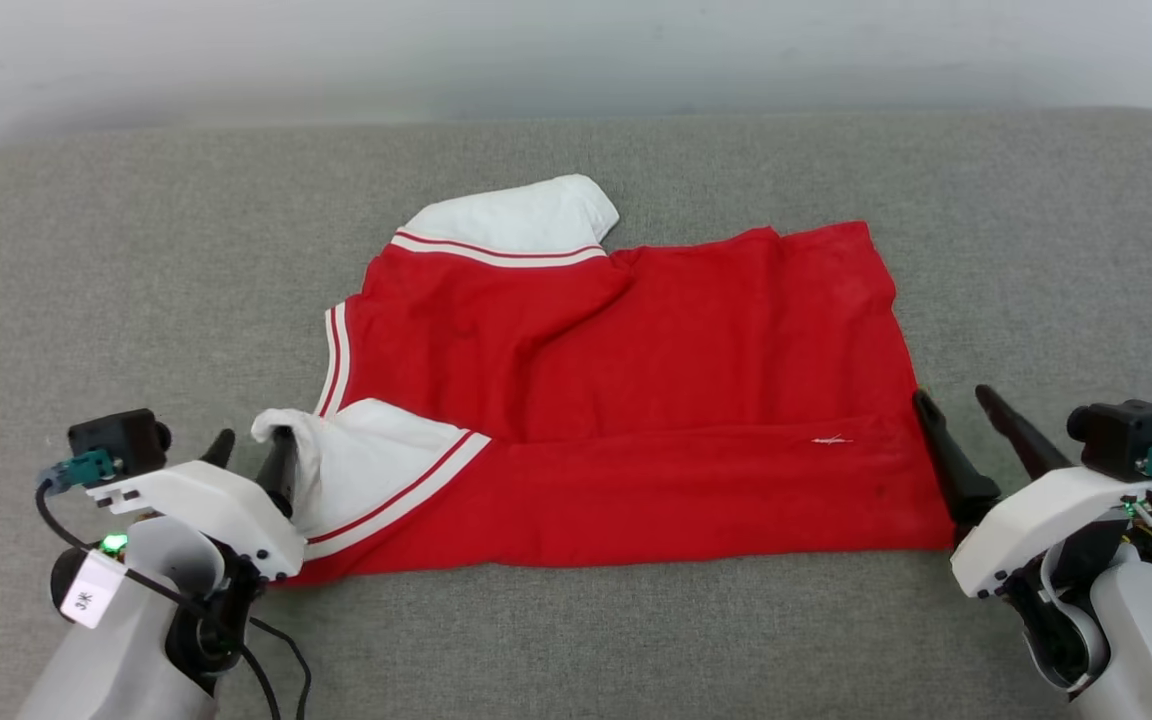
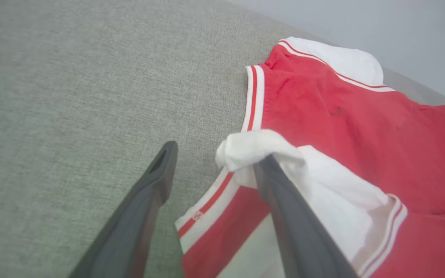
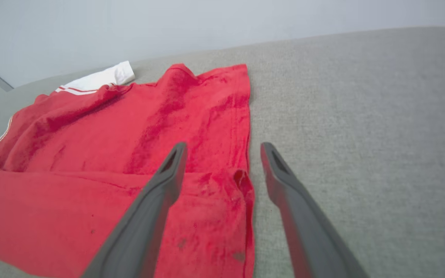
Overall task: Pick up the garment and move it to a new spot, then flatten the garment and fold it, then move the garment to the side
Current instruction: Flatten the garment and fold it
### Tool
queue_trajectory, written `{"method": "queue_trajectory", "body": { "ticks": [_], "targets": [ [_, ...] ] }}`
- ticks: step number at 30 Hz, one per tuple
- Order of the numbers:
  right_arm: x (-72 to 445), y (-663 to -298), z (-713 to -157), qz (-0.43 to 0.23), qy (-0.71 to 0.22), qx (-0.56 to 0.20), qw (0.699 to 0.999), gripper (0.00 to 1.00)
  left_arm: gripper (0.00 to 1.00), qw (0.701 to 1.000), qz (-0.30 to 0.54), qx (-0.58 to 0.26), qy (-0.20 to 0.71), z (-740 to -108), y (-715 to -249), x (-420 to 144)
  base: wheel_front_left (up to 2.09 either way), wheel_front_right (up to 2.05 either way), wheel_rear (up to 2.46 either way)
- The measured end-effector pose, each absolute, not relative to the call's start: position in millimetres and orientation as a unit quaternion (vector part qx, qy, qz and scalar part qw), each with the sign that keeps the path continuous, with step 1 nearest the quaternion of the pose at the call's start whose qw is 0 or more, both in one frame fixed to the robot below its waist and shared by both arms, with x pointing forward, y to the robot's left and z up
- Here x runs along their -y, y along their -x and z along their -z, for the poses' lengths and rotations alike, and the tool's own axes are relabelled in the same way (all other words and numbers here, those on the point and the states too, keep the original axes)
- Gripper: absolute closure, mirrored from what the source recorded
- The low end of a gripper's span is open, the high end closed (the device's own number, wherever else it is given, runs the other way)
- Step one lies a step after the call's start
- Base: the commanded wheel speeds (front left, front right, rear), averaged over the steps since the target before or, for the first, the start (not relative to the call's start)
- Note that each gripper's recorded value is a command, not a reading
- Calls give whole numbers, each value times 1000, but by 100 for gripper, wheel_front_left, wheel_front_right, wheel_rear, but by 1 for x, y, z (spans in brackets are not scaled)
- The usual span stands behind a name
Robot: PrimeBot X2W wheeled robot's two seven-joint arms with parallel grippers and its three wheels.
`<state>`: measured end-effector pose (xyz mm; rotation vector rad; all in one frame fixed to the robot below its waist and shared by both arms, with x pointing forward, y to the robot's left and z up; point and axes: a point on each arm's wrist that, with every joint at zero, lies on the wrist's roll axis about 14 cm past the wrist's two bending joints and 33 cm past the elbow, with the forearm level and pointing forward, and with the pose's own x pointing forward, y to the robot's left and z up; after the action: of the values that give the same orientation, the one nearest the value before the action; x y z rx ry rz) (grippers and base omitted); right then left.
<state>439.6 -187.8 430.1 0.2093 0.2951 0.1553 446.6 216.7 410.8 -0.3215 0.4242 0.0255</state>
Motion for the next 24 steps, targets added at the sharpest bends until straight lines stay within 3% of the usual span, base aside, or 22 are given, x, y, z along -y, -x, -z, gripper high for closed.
{"method": "queue_trajectory", "body": {
  "ticks": [5,11,18,24],
  "targets": [
    [191,-441,-466,-73,-97,-65,990,0,0,973,-32,-172,149,-438,-450,-235,0,0,0],
    [191,-429,-483,-64,-102,-36,992,0,0,978,-37,-160,129,-466,-448,-256,0,0,0],
    [191,-415,-491,-55,-102,-30,993,0,0,961,19,-254,108,-468,-432,-241,0,0,0],
    [189,-408,-496,-49,-107,-30,993,0,0,922,52,-373,95,-446,-405,-225,0,0,0]
  ]
}}
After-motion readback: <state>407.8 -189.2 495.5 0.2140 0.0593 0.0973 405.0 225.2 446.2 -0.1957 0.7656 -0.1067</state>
